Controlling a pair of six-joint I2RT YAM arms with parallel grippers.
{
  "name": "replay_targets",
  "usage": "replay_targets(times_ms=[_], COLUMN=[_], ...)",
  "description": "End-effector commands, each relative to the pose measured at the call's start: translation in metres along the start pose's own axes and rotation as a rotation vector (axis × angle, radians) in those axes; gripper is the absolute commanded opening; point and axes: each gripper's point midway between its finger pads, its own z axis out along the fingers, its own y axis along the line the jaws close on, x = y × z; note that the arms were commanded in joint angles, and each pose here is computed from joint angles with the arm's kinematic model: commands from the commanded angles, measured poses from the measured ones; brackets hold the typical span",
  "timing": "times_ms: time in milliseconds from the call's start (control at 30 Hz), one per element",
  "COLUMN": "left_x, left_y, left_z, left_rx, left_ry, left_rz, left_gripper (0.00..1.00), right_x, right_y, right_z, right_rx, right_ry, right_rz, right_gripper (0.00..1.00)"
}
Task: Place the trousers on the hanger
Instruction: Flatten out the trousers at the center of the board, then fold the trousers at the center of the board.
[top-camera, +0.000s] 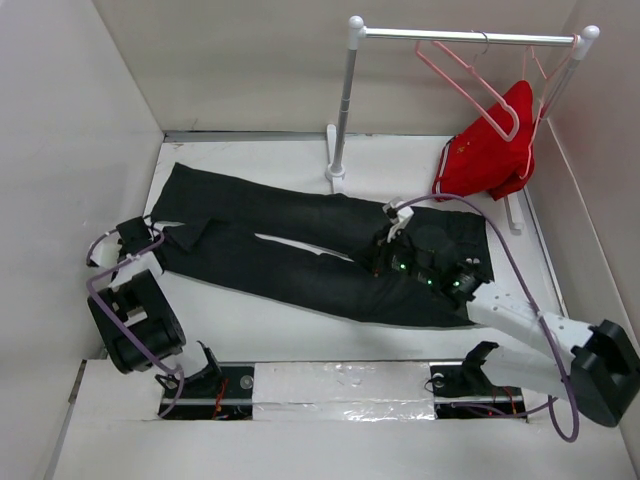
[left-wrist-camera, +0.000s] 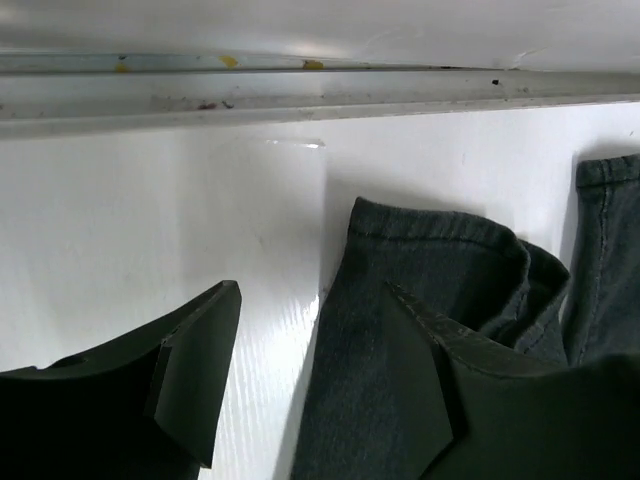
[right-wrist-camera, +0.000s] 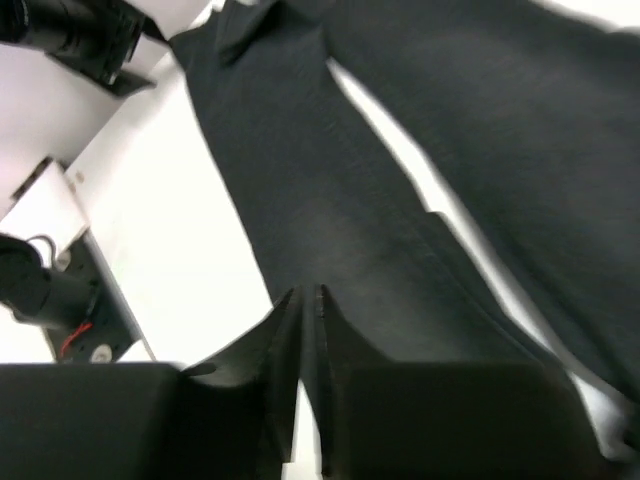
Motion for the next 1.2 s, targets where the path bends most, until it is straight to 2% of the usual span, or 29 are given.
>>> replay_targets(times_ms=[0,167,267,367,400,467,533,567,633,700,767,800,967,1033,1167], left_x=[-0.014,0.006,0.013,0.016,0.017,0.017,0.009,0.011,-0.006,-0.023,-0.035,-0.042,-0.052,-0.055,-0.063], left_y=[-0.018,-0.018,-0.02,-0.028,-0.033,-0.039,-0.054,-0.066,-0.089,-0.115,-0.123,-0.13,-0.126,-0.118,-0.111], left_z=[0.001,0.019,0.023,0.026,0.025,0.022,0.01,-0.001,-0.03,-0.074,-0.102,-0.131,-0.196,-0.215,-0.244], left_rx=[0.042,0.01,0.027,0.065,0.076,0.105,0.166,0.21,0.299,0.424,0.479,0.554,0.725,0.788,0.874], left_ry=[0.002,0.083,0.101,0.114,0.11,0.122,0.12,0.121,0.064,0.002,-0.06,-0.09,-0.142,-0.163,-0.186], left_rz=[0.061,0.101,0.115,0.106,0.109,0.11,0.093,0.103,0.098,0.102,0.1,0.09,0.056,0.045,0.058], left_gripper=[0.56,0.52,0.49,0.39,0.19,0.0,0.0,0.0,0.0,0.0,0.0,0.0,0.0,0.0,0.0], right_x=[0.005,-0.001,-0.003,-0.001,0.001,0.007,0.01,0.021,0.025,0.034,0.039,0.044,0.038,0.028,0.014], right_y=[-0.019,-0.025,-0.028,-0.038,-0.04,-0.056,-0.075,-0.089,-0.118,-0.145,-0.162,-0.172,-0.215,-0.224,-0.271], right_z=[-0.017,-0.042,-0.048,-0.052,-0.054,-0.059,-0.068,-0.073,-0.087,-0.103,-0.119,-0.126,-0.166,-0.17,-0.201], right_rx=[0.078,0.119,0.131,0.179,0.192,0.259,0.354,0.411,0.531,0.627,0.702,0.742,0.961,0.987,1.124], right_ry=[0.002,-0.046,-0.066,-0.056,-0.053,-0.057,-0.085,-0.081,-0.12,-0.146,-0.171,-0.176,-0.263,-0.293,-0.409], right_rz=[-0.02,-0.012,-0.01,0.004,0.021,0.049,0.106,0.13,0.214,0.287,0.33,0.347,0.431,0.45,0.539], right_gripper=[0.21,0.36,0.37,0.37,0.37,0.38,0.47,0.6,0.68,0.68,0.65,0.64,0.53,0.54,0.65])
